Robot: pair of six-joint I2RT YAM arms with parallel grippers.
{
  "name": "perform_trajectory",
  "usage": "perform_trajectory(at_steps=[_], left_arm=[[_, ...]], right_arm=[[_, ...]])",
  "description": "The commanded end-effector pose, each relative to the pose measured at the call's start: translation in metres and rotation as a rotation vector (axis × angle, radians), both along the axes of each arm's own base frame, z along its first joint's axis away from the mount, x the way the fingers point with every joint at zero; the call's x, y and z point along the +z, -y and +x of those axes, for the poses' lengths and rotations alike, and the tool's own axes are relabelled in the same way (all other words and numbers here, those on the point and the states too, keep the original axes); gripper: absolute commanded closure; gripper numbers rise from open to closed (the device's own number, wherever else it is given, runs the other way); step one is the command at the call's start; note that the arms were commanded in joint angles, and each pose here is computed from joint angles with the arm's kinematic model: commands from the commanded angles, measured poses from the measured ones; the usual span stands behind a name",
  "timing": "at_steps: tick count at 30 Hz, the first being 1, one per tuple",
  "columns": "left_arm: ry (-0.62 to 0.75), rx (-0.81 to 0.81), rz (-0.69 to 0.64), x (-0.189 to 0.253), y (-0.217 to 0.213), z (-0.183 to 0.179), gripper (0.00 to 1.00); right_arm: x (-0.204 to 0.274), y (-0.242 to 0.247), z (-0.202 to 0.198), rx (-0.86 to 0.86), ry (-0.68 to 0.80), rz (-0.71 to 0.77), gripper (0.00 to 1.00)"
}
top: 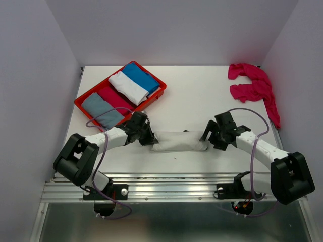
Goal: Roll the t-shirts
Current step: Pick up the T-shirt from the center of the board.
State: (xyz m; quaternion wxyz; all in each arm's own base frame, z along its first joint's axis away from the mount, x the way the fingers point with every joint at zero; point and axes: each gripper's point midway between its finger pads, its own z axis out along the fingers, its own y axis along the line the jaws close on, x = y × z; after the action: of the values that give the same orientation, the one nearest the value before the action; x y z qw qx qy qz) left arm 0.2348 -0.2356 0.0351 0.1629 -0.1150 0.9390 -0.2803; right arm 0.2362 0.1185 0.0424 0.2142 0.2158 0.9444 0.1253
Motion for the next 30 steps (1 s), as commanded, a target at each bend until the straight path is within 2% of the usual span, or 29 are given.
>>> perform_trajectory(at_steps=[1, 6, 9, 13, 15, 17, 21, 30], left_arm=[[-0.009, -0.017, 0.036, -0.004, -0.001, 0.002, 1.0], [0.005, -0.022, 0.069, 0.001, -0.001, 0.01, 1.0], [0.016, -0.01, 0.106, 0.005, -0.007, 0.016, 1.0], [0.031, -0.006, 0.151, 0.009, -0.017, 0.023, 1.0], [0.044, -0.003, 0.171, 0.013, -0.023, 0.028, 1.0], [0.061, -0.006, 0.186, 0.017, -0.027, 0.034, 1.0], [0.072, -0.006, 0.23, 0.021, -0.035, 0.041, 1.0], [0.156, 0.015, 0.3, 0.061, -0.048, 0.073, 1.0]], right_arm=[[-0.008, -0.009, 0.0, 0.036, -0.002, 0.089, 0.2], [-0.018, -0.016, -0.001, 0.051, -0.021, 0.121, 0.3], [-0.029, -0.018, -0.002, 0.048, -0.031, 0.133, 0.4], [-0.038, -0.02, 0.0, 0.047, -0.009, 0.151, 0.64], [-0.04, -0.03, 0.0, 0.068, -0.002, 0.202, 0.88], [-0.038, -0.04, 0.003, 0.095, 0.021, 0.263, 0.99], [-0.031, -0.044, 0.008, 0.098, 0.05, 0.284, 0.99], [0.022, -0.066, 0.019, 0.162, 0.156, 0.299, 0.99]])
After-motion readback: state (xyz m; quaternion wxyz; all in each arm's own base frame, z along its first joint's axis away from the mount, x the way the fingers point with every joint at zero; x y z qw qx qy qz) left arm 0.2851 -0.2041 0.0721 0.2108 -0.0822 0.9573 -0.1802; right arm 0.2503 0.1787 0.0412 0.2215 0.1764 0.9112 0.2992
